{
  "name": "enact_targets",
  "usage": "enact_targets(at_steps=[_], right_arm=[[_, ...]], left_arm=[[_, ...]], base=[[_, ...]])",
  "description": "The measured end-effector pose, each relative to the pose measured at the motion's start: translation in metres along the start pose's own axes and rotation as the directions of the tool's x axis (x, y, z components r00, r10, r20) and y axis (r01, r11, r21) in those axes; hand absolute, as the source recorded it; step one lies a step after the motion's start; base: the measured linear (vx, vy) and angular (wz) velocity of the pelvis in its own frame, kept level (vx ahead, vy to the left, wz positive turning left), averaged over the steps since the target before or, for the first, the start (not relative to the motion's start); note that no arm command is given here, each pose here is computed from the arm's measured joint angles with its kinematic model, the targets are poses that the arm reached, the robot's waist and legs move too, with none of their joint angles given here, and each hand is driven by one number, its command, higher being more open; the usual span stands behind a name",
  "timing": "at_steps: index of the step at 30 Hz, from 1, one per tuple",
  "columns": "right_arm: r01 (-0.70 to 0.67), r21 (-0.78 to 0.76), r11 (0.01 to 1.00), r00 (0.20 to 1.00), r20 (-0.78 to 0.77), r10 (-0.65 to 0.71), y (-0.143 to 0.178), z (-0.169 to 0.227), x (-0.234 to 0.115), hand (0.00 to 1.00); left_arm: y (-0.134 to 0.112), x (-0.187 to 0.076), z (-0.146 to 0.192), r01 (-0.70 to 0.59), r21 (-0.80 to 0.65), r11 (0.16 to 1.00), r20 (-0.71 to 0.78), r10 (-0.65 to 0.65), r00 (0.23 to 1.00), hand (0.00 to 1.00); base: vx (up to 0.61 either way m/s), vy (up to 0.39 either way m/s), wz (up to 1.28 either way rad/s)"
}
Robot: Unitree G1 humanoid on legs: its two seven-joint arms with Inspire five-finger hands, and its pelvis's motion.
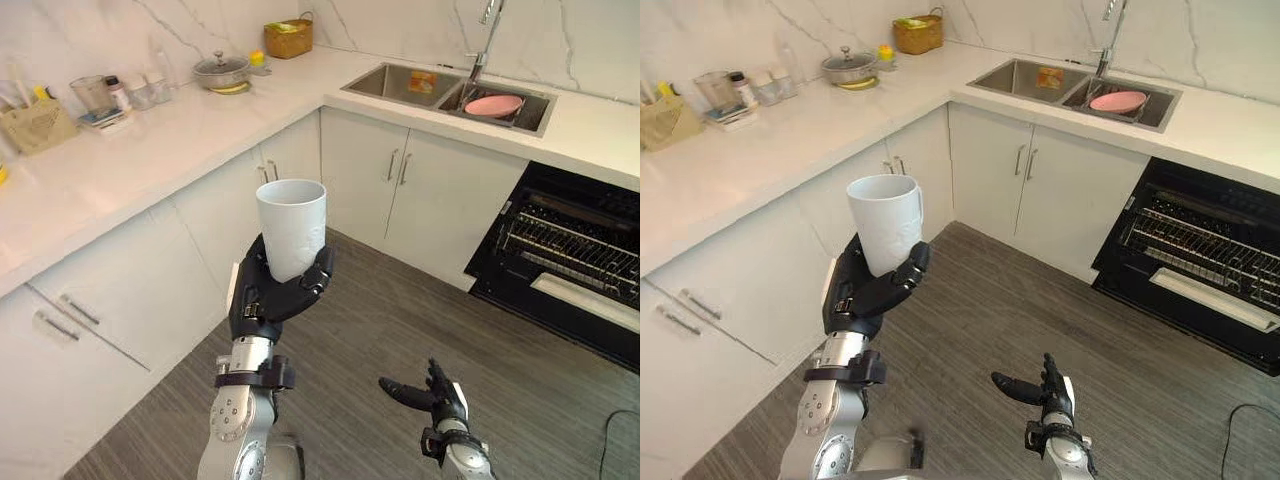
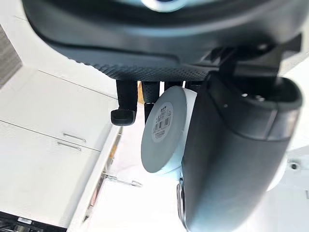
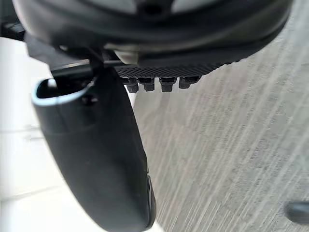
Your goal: Walk over to the sink, pick up the cup, carry it to the dishwasher, place the cup inside the dishwasher, then close the dishwasher door
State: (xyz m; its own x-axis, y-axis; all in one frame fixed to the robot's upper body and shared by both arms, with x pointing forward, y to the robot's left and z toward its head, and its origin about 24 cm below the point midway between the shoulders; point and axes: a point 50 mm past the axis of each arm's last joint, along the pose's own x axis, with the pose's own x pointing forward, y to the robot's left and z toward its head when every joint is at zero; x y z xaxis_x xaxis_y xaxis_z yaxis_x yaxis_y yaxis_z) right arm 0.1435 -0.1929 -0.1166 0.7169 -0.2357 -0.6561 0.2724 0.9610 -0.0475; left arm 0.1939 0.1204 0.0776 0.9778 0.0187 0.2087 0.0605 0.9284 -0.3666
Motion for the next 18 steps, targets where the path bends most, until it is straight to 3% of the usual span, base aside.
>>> enact_targets(at_steps=[9,13,18], right_arm=[[-0.062,0.036,0.997,0.998,0.012,0.061,0.027,0.001,-0.003,1.00],[-0.087,0.038,0.995,0.996,0.022,0.086,0.036,0.002,-0.005,1.00],[-0.076,-0.001,0.997,0.997,-0.002,0.076,0.026,-0.003,-0.004,1.00]], left_arm=[[-0.006,-0.004,0.003,0.071,0.035,0.997,-0.011,-0.071,0.997,0.00],[-0.021,-0.003,0.014,0.128,-0.001,0.992,0.051,-0.128,0.990,0.00],[-0.016,-0.003,-0.005,0.099,0.001,0.995,-0.025,-0.099,0.995,0.00]], base=[[0.37,0.226,-0.62],[0.32,0.002,-0.06],[0.50,-0.108,0.14]])
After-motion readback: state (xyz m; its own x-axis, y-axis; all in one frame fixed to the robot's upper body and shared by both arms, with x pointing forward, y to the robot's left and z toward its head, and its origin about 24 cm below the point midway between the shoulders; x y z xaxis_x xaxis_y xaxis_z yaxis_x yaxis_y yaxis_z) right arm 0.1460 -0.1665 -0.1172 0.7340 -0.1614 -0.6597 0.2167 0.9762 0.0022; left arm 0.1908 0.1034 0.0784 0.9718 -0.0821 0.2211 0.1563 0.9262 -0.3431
